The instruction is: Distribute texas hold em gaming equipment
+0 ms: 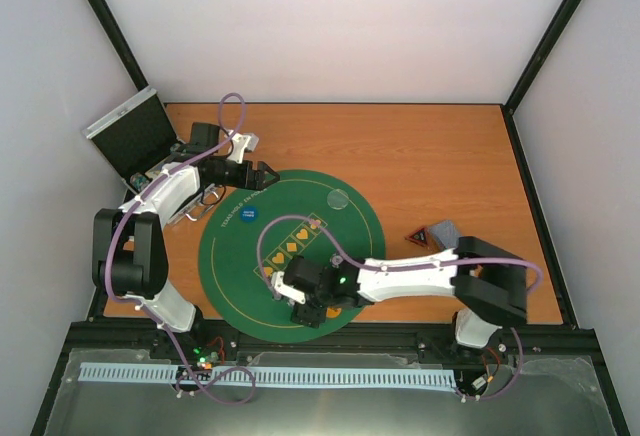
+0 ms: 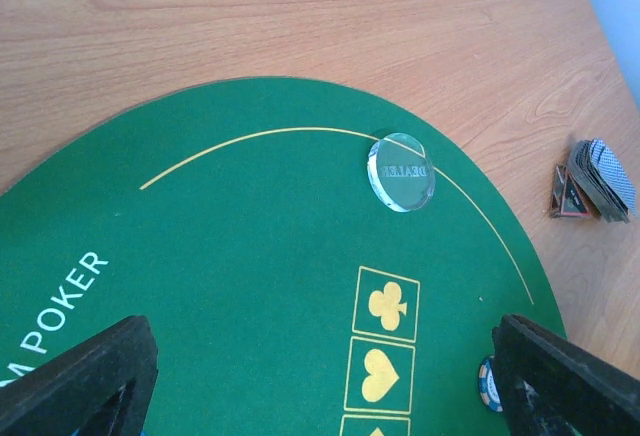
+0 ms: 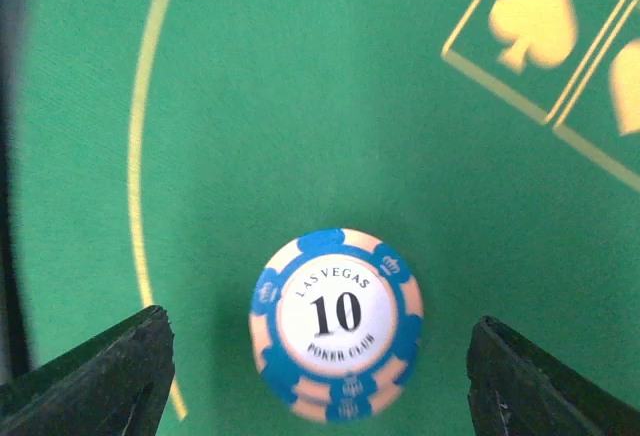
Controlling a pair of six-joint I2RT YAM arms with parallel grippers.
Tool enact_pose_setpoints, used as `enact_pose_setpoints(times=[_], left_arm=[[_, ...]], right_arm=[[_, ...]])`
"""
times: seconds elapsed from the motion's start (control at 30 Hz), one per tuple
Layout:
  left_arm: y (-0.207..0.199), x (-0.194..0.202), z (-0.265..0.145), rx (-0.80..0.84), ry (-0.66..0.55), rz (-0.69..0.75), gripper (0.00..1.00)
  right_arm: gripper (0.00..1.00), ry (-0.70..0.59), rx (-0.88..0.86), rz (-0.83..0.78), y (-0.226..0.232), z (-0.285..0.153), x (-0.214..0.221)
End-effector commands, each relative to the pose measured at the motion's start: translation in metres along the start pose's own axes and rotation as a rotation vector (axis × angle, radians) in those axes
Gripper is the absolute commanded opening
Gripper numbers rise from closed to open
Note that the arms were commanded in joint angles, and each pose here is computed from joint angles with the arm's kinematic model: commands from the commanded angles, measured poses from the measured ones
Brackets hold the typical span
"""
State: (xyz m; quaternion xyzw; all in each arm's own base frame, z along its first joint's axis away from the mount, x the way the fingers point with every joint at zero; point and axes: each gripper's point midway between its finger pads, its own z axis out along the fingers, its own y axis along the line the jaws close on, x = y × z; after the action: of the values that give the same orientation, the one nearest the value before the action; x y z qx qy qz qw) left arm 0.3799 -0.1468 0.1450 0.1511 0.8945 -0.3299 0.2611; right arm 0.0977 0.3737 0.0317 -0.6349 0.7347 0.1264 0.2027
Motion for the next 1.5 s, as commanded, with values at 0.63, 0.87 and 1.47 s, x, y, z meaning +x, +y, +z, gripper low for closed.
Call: enact_pose_setpoints(times=[0.63, 0.87, 1.47], left_arm=[[-0.004, -0.013, -0.012, -0.032, -0.049, 0.071, 0.93], [-0.003, -0.013, -0.011, -0.029, -0.047, 0.072, 0.92], [-0.003, -0.014, -0.011, -0.031, -0.047, 0.072, 0.93]], right_arm=[[0.50, 0.176, 0.279, 0.540, -0.158, -0.035, 0.047], [0.37, 0.257, 0.214, 0.513, -0.146, -0.007, 0.060], [0.26, 0.378, 0.106, 0.524, -0.096, -0.022, 0.100]])
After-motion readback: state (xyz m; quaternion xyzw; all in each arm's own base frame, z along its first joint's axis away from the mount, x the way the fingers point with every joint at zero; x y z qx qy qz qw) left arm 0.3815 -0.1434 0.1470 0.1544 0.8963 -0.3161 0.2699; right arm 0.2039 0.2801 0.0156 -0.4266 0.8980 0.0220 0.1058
